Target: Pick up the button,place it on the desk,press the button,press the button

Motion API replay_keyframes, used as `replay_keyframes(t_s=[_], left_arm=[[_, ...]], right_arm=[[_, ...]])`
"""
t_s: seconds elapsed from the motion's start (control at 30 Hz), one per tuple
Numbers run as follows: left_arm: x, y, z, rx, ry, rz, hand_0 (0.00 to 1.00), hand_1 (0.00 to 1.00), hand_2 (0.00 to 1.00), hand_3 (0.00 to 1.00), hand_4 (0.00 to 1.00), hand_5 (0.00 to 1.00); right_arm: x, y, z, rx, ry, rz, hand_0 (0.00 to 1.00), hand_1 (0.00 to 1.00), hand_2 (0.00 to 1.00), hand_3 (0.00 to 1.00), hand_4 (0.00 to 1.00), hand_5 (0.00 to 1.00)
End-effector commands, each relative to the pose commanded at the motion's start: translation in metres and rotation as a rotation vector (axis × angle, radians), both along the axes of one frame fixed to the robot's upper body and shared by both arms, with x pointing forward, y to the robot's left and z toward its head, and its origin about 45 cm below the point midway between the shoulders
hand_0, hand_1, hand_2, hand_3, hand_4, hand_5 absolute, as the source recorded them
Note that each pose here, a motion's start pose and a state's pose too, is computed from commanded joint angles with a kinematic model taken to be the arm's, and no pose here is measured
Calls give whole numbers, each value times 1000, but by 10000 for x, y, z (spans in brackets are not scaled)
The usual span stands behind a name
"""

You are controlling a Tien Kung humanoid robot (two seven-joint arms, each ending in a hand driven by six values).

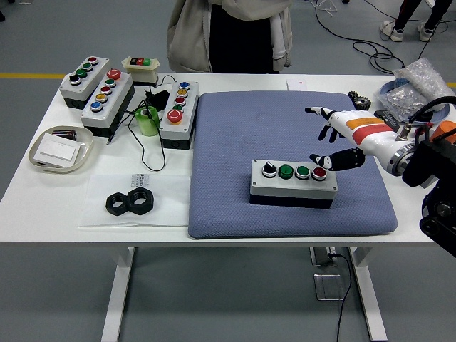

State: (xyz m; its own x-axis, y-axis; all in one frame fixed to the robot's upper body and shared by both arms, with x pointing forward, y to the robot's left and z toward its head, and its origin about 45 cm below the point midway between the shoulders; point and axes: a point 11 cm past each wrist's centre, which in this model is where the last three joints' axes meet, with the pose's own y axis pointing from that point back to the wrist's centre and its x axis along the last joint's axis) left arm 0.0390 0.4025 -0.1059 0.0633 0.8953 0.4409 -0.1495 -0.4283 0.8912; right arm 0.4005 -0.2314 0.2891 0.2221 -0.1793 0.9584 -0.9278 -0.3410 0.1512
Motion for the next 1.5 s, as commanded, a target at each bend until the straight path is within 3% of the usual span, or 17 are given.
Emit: replay_keyframes(t_s=[0.17,0.2,0.37,0.4,0.43,0.57,0.6,0.83,1.03,1.5], left_arm=[[-222,9,-41,-4,43,137,851,843,863,730,643,998],[-248,11,-44,-5,51,169,840,867,899,772,636,998],[-356,9,-60,-10,90,281,840,867,899,772,636,998],[-361,8,-61,-11,92,287,812,857,911,797,632,998],[-367,-1,-65,-18,99,299,812,857,911,797,632,998],[-355,-11,-73,-30,102,309,812,857,911,797,632,998],[-355,-12,-74,-30,105,309,798,852,918,816,630,998],[-400,-17,-82,-33,154,325,793,855,929,851,630,998],[-400,-13,-82,-34,153,324,791,854,928,848,627,998],[-376,-6,-82,-31,144,313,794,848,926,849,617,998]], right_arm=[[-66,-160,-107,2,76,-61,376,274,367,884,735,294],[-85,-184,-139,2,96,-68,227,114,278,820,570,150],[-154,-244,-260,-5,154,-85,227,114,278,820,570,150],[-157,-246,-265,-6,156,-85,182,79,233,802,537,2],[-182,-254,-281,-2,167,-85,182,79,233,802,537,2],[-232,-209,-291,13,185,-64,182,79,233,802,537,2],[-242,-193,-288,15,186,-58,191,72,224,795,600,2],[-337,-54,-270,32,194,-9,180,62,214,794,609,2],[-383,0,-293,23,211,15,175,57,211,793,607,2],[-367,-75,-429,-7,256,-8,179,58,213,788,597,2]])
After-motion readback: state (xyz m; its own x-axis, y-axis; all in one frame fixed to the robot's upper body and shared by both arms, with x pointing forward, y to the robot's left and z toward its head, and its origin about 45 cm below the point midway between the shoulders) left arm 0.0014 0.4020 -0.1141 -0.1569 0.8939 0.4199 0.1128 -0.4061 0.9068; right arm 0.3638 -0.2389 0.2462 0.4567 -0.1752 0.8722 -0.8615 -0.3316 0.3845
